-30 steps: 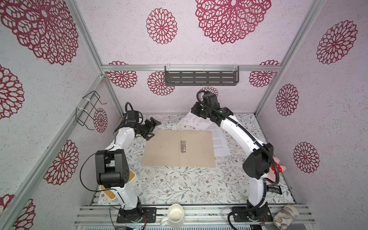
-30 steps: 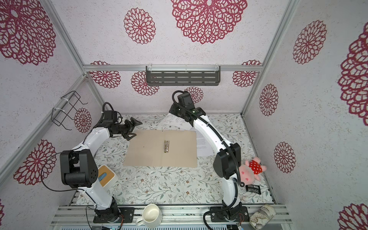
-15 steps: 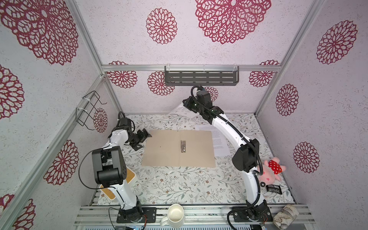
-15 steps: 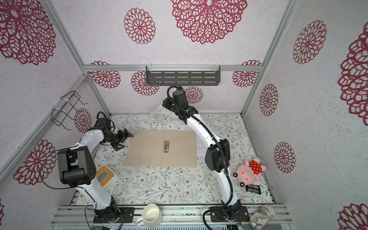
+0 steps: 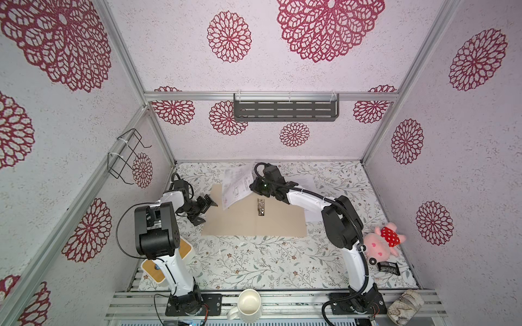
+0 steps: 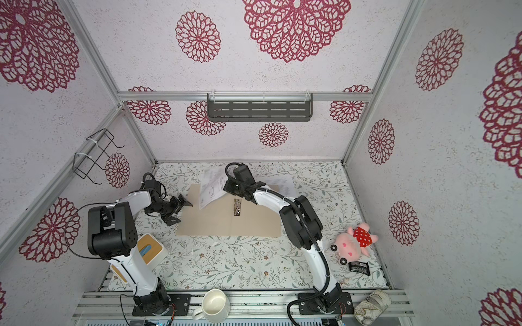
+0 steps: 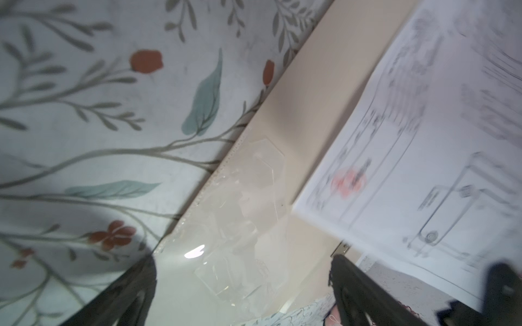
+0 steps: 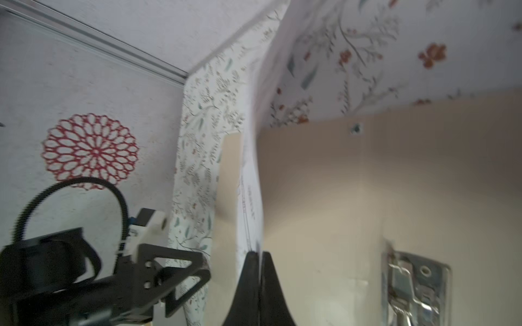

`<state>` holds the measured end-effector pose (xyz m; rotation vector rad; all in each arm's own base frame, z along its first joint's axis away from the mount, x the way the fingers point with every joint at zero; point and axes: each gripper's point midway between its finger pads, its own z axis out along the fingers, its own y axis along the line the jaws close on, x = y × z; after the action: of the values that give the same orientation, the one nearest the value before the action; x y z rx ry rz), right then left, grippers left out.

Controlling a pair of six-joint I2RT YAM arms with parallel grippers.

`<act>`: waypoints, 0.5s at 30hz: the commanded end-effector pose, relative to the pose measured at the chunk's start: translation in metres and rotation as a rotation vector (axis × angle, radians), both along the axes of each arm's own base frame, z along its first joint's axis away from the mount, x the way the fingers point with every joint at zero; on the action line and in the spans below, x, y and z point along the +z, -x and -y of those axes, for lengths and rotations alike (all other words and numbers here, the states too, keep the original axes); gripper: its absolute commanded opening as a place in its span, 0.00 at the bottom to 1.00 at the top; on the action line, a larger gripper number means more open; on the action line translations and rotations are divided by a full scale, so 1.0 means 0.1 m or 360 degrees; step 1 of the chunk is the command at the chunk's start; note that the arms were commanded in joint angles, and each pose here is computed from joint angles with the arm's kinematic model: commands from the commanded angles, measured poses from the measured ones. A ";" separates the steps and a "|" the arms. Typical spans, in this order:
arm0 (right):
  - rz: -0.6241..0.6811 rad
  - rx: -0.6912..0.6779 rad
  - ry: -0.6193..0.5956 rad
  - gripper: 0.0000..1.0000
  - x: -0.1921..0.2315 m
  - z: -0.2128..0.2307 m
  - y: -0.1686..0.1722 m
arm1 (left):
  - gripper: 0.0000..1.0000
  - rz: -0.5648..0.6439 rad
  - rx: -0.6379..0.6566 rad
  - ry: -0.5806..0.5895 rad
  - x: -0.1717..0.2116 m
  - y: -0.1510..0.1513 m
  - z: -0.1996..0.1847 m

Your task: Put the files into the folder

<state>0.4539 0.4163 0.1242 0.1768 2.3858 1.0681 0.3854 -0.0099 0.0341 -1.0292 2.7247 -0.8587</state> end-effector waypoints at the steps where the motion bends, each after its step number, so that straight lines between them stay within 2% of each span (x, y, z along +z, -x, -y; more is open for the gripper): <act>1: 0.0184 -0.0054 -0.0192 0.00 0.77 0.09 -0.02 | 0.98 0.0051 -0.0010 0.0136 0.05 0.01 0.14; 5: 0.0126 -0.0085 -0.0105 0.00 0.52 0.22 0.08 | 0.97 0.0064 -0.0010 0.0190 0.09 0.08 0.21; 10: 0.0154 -0.0142 0.0004 0.00 0.41 0.35 0.07 | 0.96 0.0076 -0.0021 0.0227 0.15 0.12 0.26; 15: 0.0211 -0.0162 0.0095 0.00 0.34 0.35 -0.04 | 0.96 0.0115 -0.0087 0.0159 0.29 0.07 0.28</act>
<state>0.4449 0.3823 0.1343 0.2302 2.3452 0.9735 0.3706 -0.0340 0.0414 -1.0306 2.7012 -1.0395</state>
